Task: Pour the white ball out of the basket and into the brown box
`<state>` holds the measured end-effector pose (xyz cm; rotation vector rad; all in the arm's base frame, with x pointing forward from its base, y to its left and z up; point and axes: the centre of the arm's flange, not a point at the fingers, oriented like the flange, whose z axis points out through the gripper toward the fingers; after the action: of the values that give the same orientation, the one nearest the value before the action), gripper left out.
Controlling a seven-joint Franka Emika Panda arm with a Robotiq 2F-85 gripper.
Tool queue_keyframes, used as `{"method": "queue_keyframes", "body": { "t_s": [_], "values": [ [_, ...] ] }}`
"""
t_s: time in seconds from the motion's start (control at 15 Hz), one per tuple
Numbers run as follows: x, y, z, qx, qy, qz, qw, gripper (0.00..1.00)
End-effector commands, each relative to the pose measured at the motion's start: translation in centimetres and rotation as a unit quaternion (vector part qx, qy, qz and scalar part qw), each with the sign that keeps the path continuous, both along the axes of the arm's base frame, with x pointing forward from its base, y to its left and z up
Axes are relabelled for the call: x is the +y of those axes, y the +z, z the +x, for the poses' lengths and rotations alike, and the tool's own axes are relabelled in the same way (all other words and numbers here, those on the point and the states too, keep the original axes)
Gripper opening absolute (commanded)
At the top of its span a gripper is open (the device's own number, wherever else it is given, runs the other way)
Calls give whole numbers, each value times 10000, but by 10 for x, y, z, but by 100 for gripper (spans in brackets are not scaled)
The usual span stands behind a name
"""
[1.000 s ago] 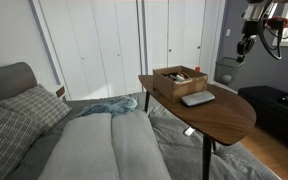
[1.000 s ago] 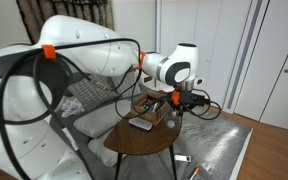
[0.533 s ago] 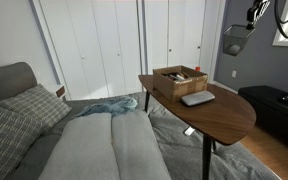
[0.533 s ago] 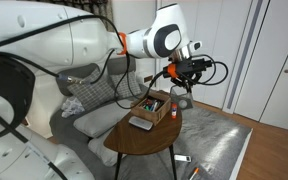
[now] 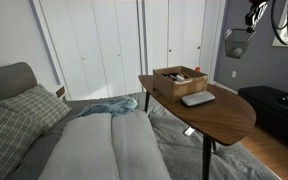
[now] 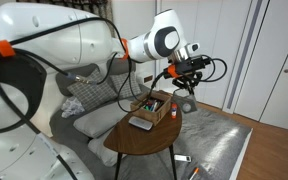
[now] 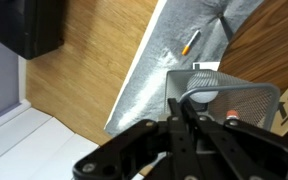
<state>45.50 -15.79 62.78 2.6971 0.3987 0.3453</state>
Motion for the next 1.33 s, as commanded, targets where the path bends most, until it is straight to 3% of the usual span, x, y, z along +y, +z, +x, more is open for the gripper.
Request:
{"method": "queue_keyframes", "body": {
  "t_s": [0.0,0.33,0.6,0.67,0.73,0.93,1.0,1.27],
  "values": [
    [45,26,55,319,110,-953,9949,2],
    [121,20,119,603,823,-1884,9768,2],
    [182,2,149,887,1190,-2786,9489,2],
    [162,-8,125,778,1181,-2397,9605,2],
    [172,-14,131,807,1224,-2426,9590,7],
    [166,-17,132,843,1180,-2411,9596,7],
    [163,-16,131,841,1153,-2410,9600,2],
    [217,-24,152,1565,1495,-3036,9279,2]
  ]
}}
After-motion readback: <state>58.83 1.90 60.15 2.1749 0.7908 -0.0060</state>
